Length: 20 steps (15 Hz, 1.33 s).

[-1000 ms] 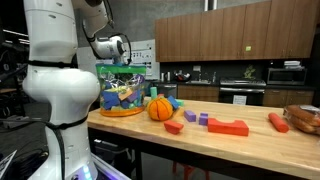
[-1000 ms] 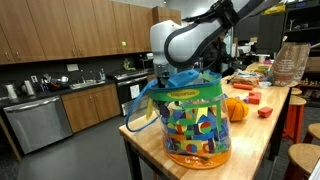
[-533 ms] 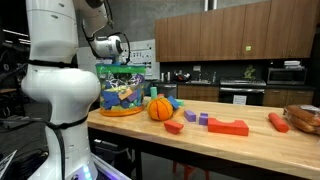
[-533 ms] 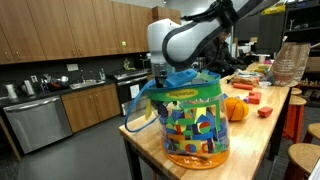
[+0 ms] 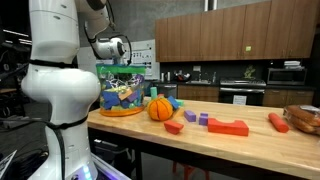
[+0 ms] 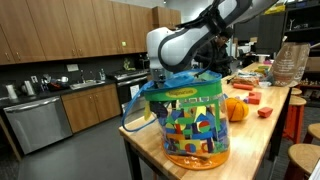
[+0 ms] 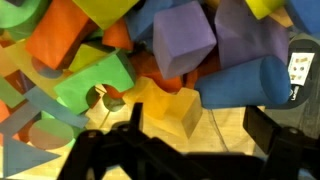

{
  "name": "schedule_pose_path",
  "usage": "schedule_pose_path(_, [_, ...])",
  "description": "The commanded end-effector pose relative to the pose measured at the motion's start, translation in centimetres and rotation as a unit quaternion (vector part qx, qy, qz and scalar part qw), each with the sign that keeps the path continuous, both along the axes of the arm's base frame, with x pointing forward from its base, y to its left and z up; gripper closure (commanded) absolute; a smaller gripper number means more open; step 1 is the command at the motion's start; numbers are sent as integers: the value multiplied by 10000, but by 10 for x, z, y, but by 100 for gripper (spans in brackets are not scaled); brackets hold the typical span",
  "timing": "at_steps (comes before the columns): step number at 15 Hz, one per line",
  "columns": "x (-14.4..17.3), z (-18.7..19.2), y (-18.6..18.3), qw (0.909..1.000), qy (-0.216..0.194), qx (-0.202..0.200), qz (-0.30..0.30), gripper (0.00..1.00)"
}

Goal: Remove a light orange block from the clear bag and put it on the table

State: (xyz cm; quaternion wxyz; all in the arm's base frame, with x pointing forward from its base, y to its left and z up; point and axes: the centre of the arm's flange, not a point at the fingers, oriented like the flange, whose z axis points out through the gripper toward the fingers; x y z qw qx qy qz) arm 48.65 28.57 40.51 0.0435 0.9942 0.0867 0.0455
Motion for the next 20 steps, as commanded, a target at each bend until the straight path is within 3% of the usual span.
schedule_pose_path(1, [32,-34,5,9980,604,149,116,0])
schedule_pose_path(7, [54,-60,6,9946,938,385,212,0])
schedule_pose_path(8, [57,-61,5,9944,962,377,226,18])
schedule_pose_path(9, [58,-60,6,9943,971,366,245,27])
schedule_pose_path(14, [58,-53,3,9955,903,266,132,58])
schedule_pose_path(17, [53,-42,-5,9975,682,175,3,83])
schedule_pose_path(20, [45,-23,-10,9989,446,67,-89,88])
